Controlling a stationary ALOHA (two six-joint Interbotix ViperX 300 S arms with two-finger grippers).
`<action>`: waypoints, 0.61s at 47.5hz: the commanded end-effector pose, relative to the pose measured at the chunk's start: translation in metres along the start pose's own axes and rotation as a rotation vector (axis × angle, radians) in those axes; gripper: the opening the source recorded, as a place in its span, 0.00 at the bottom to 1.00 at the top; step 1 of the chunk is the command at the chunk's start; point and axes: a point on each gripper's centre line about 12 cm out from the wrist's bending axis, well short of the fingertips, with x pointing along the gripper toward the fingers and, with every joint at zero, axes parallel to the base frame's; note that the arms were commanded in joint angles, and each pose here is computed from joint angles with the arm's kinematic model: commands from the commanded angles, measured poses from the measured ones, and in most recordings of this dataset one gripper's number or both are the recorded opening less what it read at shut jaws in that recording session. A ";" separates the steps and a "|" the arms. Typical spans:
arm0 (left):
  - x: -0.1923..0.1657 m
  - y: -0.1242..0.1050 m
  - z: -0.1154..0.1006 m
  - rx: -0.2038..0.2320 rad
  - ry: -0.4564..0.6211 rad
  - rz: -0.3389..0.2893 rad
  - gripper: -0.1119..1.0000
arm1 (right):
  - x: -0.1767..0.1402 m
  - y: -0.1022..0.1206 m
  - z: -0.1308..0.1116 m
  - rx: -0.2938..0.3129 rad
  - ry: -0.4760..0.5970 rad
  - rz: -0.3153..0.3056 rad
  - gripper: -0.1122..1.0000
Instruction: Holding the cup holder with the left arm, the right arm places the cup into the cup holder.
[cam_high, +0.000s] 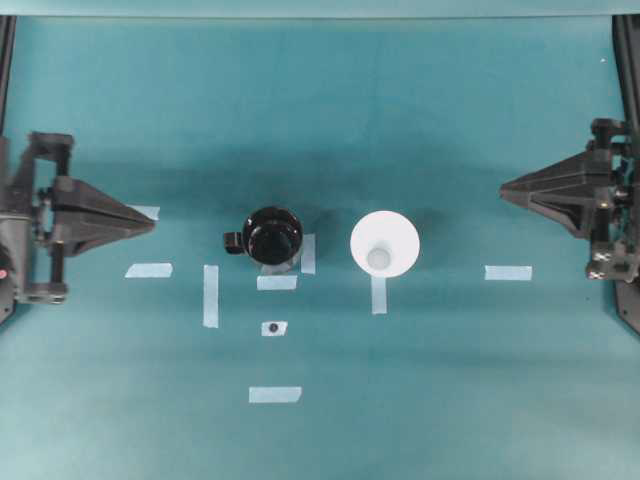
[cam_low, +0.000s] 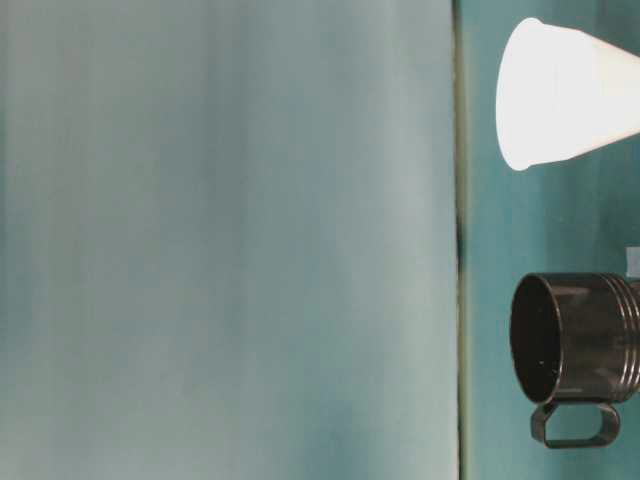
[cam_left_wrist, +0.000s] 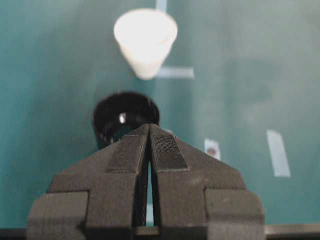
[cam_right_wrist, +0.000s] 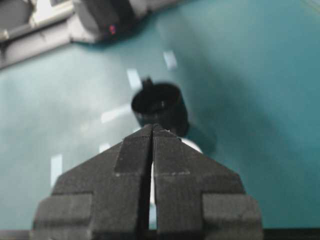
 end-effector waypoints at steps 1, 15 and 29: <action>0.005 0.001 0.009 0.001 -0.006 0.003 0.13 | 0.012 0.001 0.003 0.013 0.069 -0.020 0.13; 0.016 0.000 0.005 0.003 0.086 0.001 0.13 | 0.032 0.004 -0.003 0.008 0.220 -0.046 0.13; 0.035 -0.001 0.003 0.004 0.170 -0.002 0.13 | 0.059 0.003 -0.009 0.007 0.347 -0.086 0.13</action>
